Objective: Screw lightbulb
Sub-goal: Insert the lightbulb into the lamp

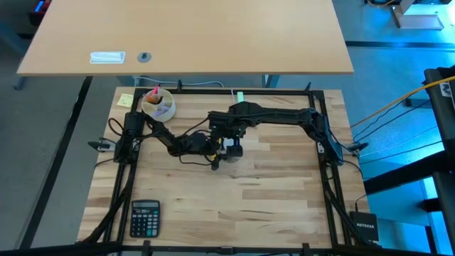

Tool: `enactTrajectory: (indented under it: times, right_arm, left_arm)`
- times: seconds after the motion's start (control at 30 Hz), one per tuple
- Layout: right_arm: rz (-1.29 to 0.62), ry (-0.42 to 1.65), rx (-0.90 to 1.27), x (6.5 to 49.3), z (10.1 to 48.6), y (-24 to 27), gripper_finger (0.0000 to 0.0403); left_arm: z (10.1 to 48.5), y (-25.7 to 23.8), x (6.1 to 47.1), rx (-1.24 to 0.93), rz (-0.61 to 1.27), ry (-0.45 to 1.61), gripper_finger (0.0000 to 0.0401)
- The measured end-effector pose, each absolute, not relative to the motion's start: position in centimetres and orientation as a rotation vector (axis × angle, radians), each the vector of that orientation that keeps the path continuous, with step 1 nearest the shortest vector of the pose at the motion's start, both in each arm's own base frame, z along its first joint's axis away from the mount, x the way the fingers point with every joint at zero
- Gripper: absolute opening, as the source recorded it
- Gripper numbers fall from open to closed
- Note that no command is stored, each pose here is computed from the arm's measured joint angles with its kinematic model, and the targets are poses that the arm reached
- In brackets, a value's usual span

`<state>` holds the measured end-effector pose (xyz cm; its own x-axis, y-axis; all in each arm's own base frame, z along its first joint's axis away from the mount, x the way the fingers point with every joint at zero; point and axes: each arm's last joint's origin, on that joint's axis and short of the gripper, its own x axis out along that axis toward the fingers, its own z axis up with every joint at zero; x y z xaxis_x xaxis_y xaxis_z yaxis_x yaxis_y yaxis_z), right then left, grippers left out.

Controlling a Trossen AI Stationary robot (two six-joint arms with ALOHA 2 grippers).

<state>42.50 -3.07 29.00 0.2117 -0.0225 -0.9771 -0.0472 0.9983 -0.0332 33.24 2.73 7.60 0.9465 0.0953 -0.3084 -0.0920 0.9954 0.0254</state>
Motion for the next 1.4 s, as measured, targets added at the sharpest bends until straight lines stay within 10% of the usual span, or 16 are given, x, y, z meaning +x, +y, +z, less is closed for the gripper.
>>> enactTrajectory:
  times: [0.87,1.4]
  right_arm:
    - [0.216,1.349,-0.185,43.1,25.1,-1.5,0.0395]
    - [0.212,1.342,-0.14,43.2,25.2,-1.4,0.0278]
  left_arm:
    - [7.8,2.0,33.3,0.052,0.06,0.3,0.0188]
    - [7.8,2.0,33.4,0.073,0.055,0.303,0.0188]
